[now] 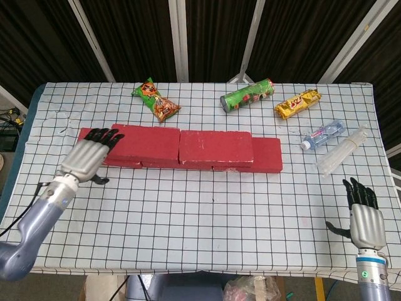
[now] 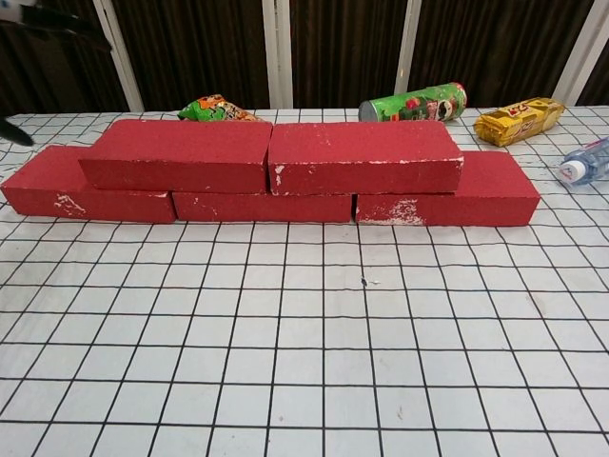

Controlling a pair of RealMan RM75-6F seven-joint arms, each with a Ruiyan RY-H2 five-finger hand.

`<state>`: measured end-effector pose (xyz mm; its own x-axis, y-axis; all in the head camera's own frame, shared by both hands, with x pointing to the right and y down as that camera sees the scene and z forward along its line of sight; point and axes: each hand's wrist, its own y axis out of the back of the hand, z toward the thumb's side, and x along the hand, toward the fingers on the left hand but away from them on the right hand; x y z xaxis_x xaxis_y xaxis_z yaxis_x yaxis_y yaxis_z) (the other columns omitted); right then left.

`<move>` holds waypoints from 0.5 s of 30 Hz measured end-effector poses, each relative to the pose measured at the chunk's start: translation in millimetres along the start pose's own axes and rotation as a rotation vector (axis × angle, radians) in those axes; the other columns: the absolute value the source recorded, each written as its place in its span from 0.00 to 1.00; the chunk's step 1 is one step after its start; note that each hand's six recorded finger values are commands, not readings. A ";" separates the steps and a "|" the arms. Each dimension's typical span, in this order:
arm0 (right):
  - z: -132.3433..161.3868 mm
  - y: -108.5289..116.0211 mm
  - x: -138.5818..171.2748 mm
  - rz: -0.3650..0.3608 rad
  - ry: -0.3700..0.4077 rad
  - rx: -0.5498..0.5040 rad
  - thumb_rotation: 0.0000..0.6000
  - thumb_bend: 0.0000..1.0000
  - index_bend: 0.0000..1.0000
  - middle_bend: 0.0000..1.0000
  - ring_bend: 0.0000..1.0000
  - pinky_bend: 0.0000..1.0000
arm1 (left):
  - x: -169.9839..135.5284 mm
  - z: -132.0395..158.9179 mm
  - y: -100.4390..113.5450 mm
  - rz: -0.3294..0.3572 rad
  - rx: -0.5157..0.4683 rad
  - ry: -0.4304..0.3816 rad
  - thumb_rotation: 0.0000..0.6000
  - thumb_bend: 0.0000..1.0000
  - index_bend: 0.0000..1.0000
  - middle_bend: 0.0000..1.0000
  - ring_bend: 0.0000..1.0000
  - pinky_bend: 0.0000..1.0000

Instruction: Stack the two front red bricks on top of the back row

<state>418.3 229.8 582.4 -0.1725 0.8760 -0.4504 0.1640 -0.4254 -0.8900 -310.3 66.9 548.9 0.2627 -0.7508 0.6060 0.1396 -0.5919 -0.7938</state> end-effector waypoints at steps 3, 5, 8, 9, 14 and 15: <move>4.3 1.4 2.8 -0.011 0.023 0.007 1.00 0.13 0.06 0.00 0.00 0.00 | -36.7 -21.7 -9.3 0.077 -0.019 0.026 1.00 0.00 0.06 0.00 0.00 0.00; 6.7 2.2 4.5 -0.017 0.037 0.007 1.00 0.13 0.06 0.00 0.00 0.00 | -63.7 -36.0 -18.2 0.126 -0.046 0.049 1.00 0.00 0.06 0.00 0.00 0.00; 9.6 2.4 7.3 -0.017 0.061 0.006 1.00 0.13 0.06 0.00 0.00 0.00 | -99.9 -54.8 -35.7 0.175 -0.079 0.089 1.00 0.00 0.06 0.00 0.00 0.00; 10.3 2.8 8.5 -0.017 0.069 0.005 1.00 0.13 0.06 0.00 0.00 0.00 | -109.6 -60.1 -42.2 0.184 -0.085 0.101 1.00 0.00 0.06 0.00 0.00 0.00; 11.3 8.2 12.6 -0.035 0.083 0.000 1.00 0.13 0.06 0.00 0.00 0.00 | -148.9 -78.3 -74.8 0.230 -0.108 0.138 1.00 0.00 0.08 0.00 0.00 0.00; 11.4 9.6 13.9 -0.041 0.084 -0.003 1.00 0.13 0.06 0.00 0.00 0.00 | -153.4 -79.5 -79.4 0.239 -0.113 0.138 1.00 0.00 0.09 0.00 0.00 0.00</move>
<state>406.4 235.3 566.8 -0.0965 0.9086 -0.4064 0.1612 -0.3886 -0.9072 -437.6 205.7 523.0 0.1415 -0.9009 0.4104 -0.0194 -0.4170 -0.9087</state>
